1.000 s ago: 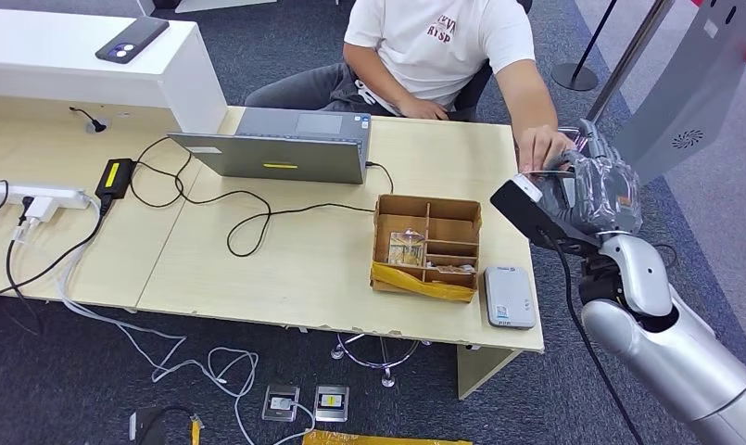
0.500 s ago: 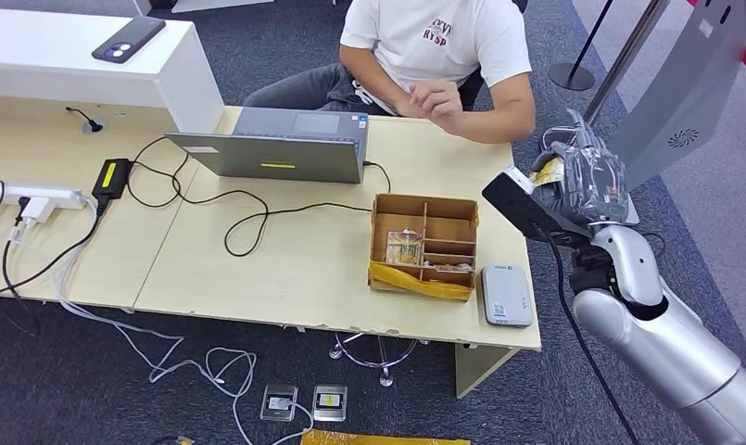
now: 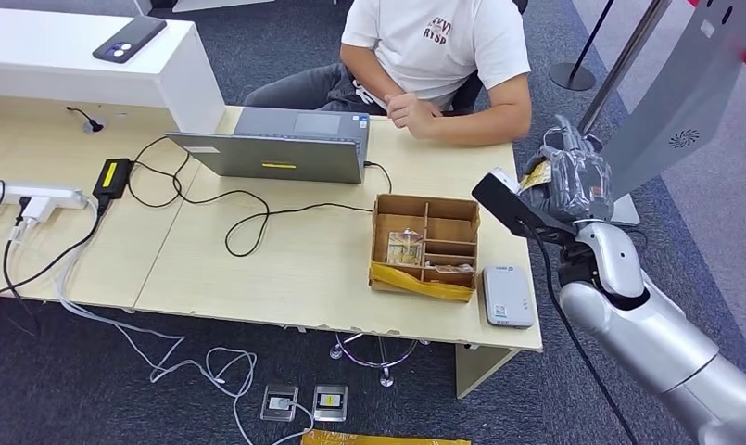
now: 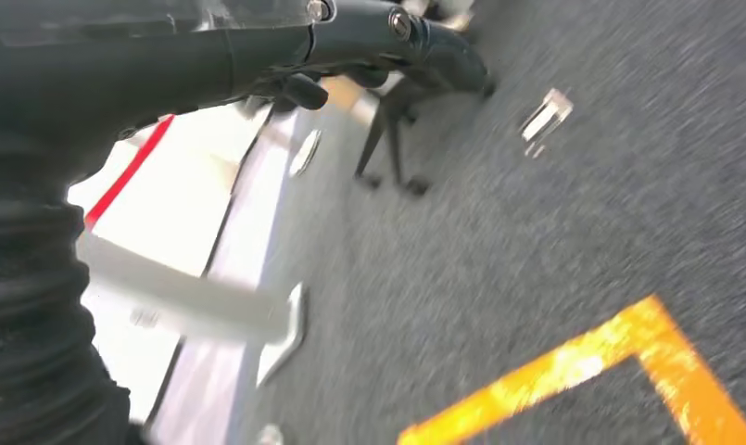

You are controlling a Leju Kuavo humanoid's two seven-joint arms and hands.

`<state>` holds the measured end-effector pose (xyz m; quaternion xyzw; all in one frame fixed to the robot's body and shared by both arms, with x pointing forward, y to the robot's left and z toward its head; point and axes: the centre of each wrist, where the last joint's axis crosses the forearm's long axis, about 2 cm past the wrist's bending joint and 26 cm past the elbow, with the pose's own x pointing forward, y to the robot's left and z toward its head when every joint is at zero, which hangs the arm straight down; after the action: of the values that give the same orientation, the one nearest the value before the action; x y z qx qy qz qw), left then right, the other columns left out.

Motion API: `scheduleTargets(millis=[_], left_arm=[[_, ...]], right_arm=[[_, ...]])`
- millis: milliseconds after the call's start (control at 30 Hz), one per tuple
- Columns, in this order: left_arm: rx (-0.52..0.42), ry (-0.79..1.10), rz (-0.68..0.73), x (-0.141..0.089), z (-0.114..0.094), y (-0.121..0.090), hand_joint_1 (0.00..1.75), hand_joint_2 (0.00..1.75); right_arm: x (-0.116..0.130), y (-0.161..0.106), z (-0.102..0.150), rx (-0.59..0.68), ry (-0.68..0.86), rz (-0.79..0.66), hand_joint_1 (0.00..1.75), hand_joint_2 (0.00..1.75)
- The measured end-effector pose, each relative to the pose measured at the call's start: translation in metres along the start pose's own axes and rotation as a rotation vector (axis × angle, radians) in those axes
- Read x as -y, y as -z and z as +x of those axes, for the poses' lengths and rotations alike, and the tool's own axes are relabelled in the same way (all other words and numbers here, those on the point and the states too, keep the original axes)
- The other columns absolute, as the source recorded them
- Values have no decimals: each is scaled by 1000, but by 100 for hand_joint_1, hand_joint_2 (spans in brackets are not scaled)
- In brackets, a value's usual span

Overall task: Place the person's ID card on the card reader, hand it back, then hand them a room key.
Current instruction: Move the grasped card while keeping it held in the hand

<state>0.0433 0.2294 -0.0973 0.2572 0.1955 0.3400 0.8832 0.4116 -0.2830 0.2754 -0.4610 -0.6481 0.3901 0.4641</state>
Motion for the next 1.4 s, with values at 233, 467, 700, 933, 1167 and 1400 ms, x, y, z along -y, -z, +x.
scheduleTargets(millis=[233, 467, 700, 933, 1167, 1400], left_arm=[[-29, -72, -26, 1, -7, 2, 0, 175], [-13, -115, -54, 6, -4, -4, 0, 175], [-38, -135, -62, 7, -6, -4, 0, 175], [-51, -189, -76, 7, -8, -4, 0, 175], [-88, -210, -81, 6, -10, -1, 0, 175], [-119, -214, -76, 4, -13, 1, 0, 175]], right_arm=[[-11, -6, -4, -34, -23, 45, 175, 175], [-27, -19, -15, -114, -51, 110, 175, 175], [-47, -38, -35, -193, -31, 171, 175, 175], [-70, -67, -67, -317, -7, 225, 175, 175], [-90, -105, -99, -429, -24, 283, 175, 175], [-98, -122, -117, -487, -37, 316, 175, 175]])
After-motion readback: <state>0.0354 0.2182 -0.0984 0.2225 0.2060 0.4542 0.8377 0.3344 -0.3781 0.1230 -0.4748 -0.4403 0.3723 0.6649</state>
